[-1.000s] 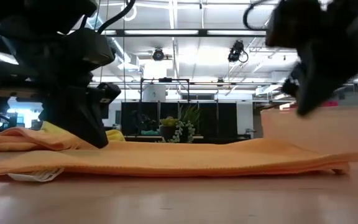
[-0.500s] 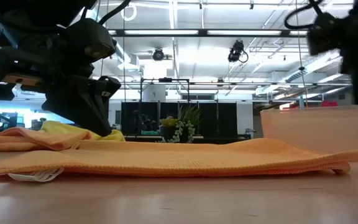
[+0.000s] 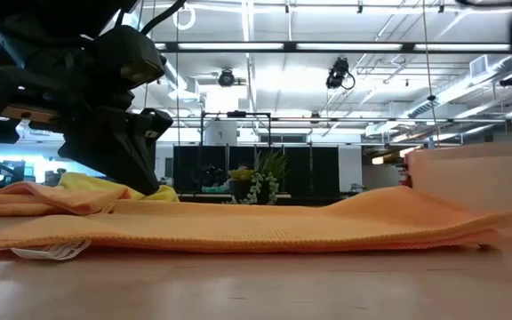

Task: Fold microfiber towels
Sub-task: Adjust the bin

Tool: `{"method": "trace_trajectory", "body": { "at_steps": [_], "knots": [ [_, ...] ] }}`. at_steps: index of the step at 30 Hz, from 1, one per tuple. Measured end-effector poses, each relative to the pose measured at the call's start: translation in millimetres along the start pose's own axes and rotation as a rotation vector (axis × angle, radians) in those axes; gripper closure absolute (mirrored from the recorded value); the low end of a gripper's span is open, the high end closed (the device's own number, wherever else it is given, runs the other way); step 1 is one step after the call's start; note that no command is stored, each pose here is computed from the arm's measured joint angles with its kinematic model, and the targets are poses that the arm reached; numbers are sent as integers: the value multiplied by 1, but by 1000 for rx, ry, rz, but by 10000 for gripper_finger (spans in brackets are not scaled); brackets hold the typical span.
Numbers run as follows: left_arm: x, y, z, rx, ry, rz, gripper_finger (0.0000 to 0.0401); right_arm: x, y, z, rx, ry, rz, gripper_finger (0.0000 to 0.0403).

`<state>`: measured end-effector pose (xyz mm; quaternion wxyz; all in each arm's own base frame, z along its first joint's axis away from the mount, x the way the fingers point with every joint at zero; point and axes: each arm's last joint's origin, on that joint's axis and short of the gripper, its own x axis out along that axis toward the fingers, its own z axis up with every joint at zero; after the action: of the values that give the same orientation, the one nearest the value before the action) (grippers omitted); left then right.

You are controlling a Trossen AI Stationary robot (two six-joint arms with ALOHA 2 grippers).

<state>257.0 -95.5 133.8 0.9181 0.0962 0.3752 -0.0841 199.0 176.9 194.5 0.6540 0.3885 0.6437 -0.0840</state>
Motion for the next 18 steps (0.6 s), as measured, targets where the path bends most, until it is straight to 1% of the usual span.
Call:
{"method": "trace_trajectory", "body": {
  "at_steps": [4, 6, 7, 9, 10, 11, 14, 18],
  "knots": [
    [0, -2, 0, 25, -1, -5, 396, -24, 16, 12, -19, -137, -3, 401],
    [-1, -4, 0, 40, -1, -9, 394, -32, 13, 14, -5, -139, -77, 401],
    [-1, -5, 0, 47, -2, -13, 392, -33, 6, 12, 12, -107, -146, 401],
    [-1, -7, 0, 55, -3, -19, 390, -31, -10, 5, 73, 6, -291, 401],
    [-2, -8, 0, 58, -4, -21, 391, -29, -18, 1, 106, 61, -348, 401],
    [-2, -9, 0, 60, -5, -24, 394, -27, -23, -2, 127, 105, -379, 401],
    [-2, -12, 0, 67, -11, -32, 396, -14, -32, -12, 161, 173, -396, 401],
    [-2, -12, 1, 67, -13, -32, 391, 4, -37, -28, 215, 197, -354, 401]
  ]
}}
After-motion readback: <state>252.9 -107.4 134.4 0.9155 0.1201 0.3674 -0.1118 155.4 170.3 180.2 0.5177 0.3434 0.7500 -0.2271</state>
